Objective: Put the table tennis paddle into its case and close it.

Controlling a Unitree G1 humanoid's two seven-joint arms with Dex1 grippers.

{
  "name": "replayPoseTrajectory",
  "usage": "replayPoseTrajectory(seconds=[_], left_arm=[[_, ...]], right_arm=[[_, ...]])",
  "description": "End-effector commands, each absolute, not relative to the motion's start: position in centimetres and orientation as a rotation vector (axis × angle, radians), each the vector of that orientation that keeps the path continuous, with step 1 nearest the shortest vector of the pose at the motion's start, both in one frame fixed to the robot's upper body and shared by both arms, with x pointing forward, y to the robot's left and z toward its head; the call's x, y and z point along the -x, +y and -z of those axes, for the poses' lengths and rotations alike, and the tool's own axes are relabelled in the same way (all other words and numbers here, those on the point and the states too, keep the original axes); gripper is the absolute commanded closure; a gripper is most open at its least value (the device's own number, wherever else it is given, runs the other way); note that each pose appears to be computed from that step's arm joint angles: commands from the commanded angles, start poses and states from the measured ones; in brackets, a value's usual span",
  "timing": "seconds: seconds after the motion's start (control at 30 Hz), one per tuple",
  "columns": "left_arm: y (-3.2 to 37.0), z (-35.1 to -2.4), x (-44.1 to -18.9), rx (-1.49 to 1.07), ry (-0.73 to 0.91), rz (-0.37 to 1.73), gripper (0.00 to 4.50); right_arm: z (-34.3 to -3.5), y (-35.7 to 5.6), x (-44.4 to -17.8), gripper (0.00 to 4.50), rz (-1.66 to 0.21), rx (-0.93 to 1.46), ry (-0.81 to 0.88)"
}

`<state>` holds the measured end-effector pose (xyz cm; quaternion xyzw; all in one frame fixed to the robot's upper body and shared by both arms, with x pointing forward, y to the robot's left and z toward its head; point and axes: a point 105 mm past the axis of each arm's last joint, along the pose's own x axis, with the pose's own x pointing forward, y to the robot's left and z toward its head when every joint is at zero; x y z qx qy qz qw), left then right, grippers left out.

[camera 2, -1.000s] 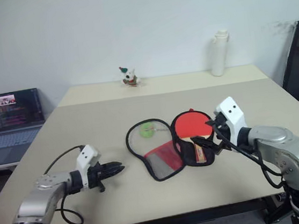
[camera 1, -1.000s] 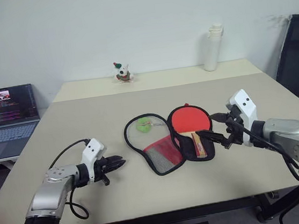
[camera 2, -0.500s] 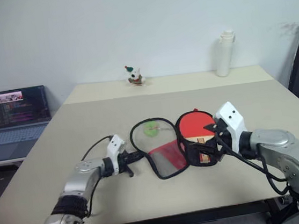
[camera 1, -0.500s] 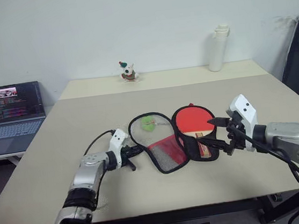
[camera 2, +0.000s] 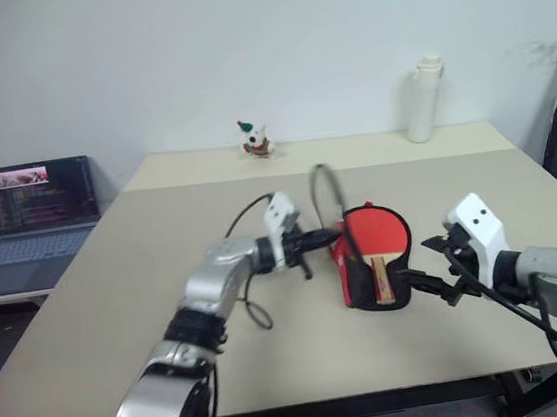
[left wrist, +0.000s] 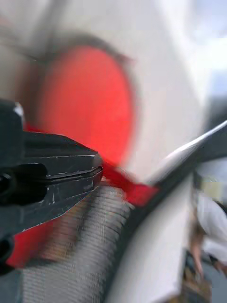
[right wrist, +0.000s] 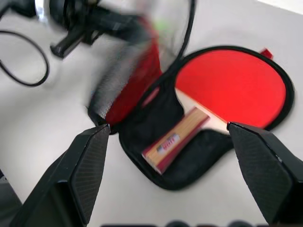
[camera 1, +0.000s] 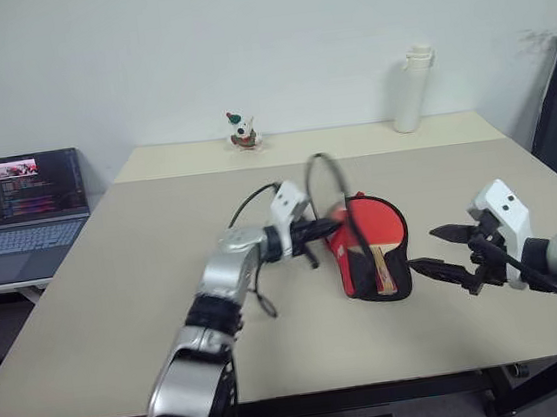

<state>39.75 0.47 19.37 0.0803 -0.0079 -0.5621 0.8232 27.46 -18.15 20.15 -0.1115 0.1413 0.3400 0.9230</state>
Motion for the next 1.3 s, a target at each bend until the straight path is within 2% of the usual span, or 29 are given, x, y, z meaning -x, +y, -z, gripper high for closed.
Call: replayPoseTrajectory(seconds=[0.03,0.23,0.37,0.63,0.8,0.93,1.3], left_arm=[[-2.2,-20.9,-40.6,-0.174,-0.061,1.188,4.48],[-3.2,-20.1,-41.4,-0.195,-0.053,1.163,4.48],[0.3,-20.5,-41.6,-0.167,-0.081,1.164,4.5],[7.5,-19.6,-38.8,-0.179,-0.073,1.199,4.5],[10.6,-19.0,-37.0,-0.183,-0.041,1.124,4.5],[11.5,-18.8,-35.9,-0.182,-0.027,1.08,4.5],[12.2,-18.7,-35.2,-0.179,-0.008,1.035,4.5]], right_arm=[[-21.3,-19.2,-27.0,0.15,-0.651,0.253,0.259],[-21.2,-19.7,-27.3,0.15,-0.603,0.243,0.256],[-20.6,-19.8,-28.9,0.07,-0.56,0.186,0.251],[-18.6,-18.4,-33.7,0.07,-0.556,0.089,0.296],[-15.9,-17.9,-36.6,0.07,-0.548,0.038,0.366],[-13.8,-18.2,-38.5,0.07,-0.505,0.017,0.41],[-9.4,-17.3,-39.2,0.07,-0.558,0.059,0.538]])
